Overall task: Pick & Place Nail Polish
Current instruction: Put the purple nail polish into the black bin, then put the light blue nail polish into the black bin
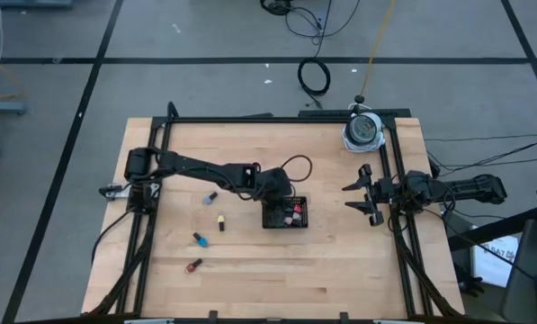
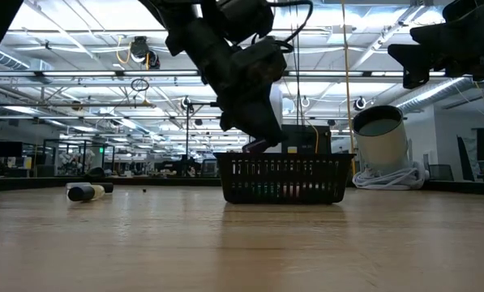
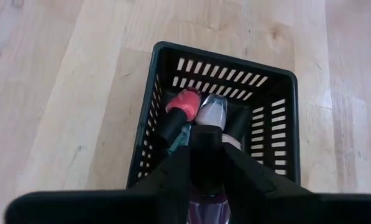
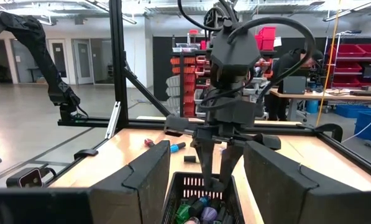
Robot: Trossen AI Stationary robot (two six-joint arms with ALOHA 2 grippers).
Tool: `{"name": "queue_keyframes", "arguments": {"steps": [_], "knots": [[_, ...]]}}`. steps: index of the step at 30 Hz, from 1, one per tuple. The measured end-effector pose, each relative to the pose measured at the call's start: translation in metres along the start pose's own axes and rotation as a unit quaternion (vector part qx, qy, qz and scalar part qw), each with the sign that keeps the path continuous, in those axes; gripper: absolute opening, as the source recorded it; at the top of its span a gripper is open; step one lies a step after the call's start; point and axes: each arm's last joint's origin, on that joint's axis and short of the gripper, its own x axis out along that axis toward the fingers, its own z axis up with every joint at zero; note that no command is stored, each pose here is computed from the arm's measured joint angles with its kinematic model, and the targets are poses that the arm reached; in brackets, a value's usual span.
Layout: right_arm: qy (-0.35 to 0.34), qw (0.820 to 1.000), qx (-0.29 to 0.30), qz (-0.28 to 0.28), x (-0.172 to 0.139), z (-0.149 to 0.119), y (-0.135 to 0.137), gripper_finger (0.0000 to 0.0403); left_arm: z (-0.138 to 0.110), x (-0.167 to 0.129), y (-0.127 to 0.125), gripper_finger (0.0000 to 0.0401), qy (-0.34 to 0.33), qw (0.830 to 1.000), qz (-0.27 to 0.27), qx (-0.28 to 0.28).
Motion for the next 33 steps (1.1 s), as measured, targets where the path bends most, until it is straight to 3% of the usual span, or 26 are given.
{"name": "queue_keyframes", "arguments": {"steps": [10, 15, 18, 25, 33], "knots": [[0.0, 1.0, 0.0, 0.0, 0.0, 0.0, 0.0, 0.0192, 0.001, -0.006, 0.002, 0.0195, 0.003, 1.0, 0.012, 0.027], [-0.001, 1.0, 0.0, 0.0, 0.0, 0.0, 0.0, 0.0194, 0.013, -0.062, 0.003, 0.0229, 0.015, 1.0, 0.014, -0.002], [0.0, 1.0, 0.0, 0.0, 0.0, 0.0, 0.0, 0.0193, 0.01, -0.098, 0.001, 0.0235, 0.013, 0.997, 0.064, -0.036], [0.0, 1.0, 0.0, 0.0, 0.0, 0.0, 0.0, 0.0194, -0.034, -0.134, -0.015, 0.0236, 0.013, 0.974, 0.21, -0.089], [0.0, 1.0, 0.0, 0.0, 0.0, 0.0, 0.0, 0.0193, -0.099, -0.117, -0.004, 0.0237, 0.118, 0.947, 0.235, -0.187]]}}
